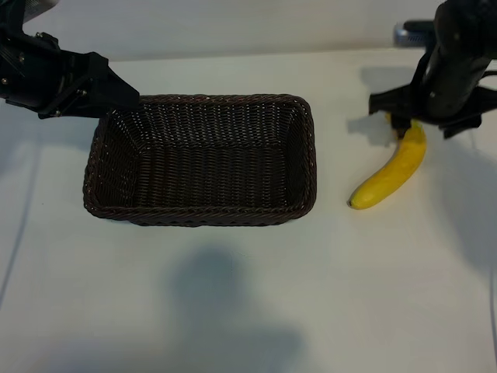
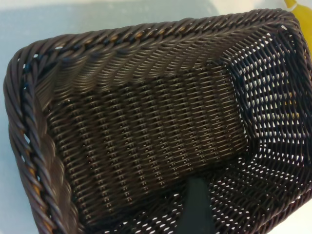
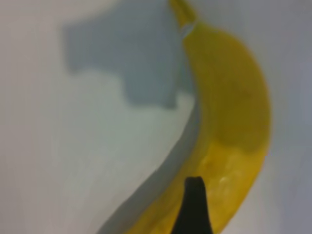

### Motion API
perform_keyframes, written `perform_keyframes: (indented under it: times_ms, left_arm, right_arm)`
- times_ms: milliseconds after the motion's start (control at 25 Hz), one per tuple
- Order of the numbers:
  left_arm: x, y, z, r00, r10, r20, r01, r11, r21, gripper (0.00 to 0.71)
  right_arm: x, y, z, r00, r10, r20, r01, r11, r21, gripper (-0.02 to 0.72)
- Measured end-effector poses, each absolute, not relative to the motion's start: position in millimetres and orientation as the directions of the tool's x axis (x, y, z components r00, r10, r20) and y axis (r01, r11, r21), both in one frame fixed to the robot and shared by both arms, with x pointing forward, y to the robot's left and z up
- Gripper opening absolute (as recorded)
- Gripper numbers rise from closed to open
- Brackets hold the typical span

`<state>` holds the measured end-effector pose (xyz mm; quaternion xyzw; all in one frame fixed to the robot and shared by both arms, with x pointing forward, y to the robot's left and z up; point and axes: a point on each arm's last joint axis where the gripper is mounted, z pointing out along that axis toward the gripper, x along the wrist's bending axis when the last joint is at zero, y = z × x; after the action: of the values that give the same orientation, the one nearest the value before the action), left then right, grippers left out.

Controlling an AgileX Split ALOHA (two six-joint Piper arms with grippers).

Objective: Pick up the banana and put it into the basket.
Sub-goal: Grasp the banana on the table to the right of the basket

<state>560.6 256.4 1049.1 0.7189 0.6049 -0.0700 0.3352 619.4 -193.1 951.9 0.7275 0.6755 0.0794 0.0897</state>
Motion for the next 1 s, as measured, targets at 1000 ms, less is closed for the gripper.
perform_keyframes:
  times_ms: [1000]
  left_arm:
    - [560.2,257.8,1048.0,0.267,0.831,-0.487,0.916,-0.061,0.397,0.600]
  right_arm:
    - [625.7,-188.8,894.9,0.053,0.998,-0.020,0.989,-0.050,0.137,0.421]
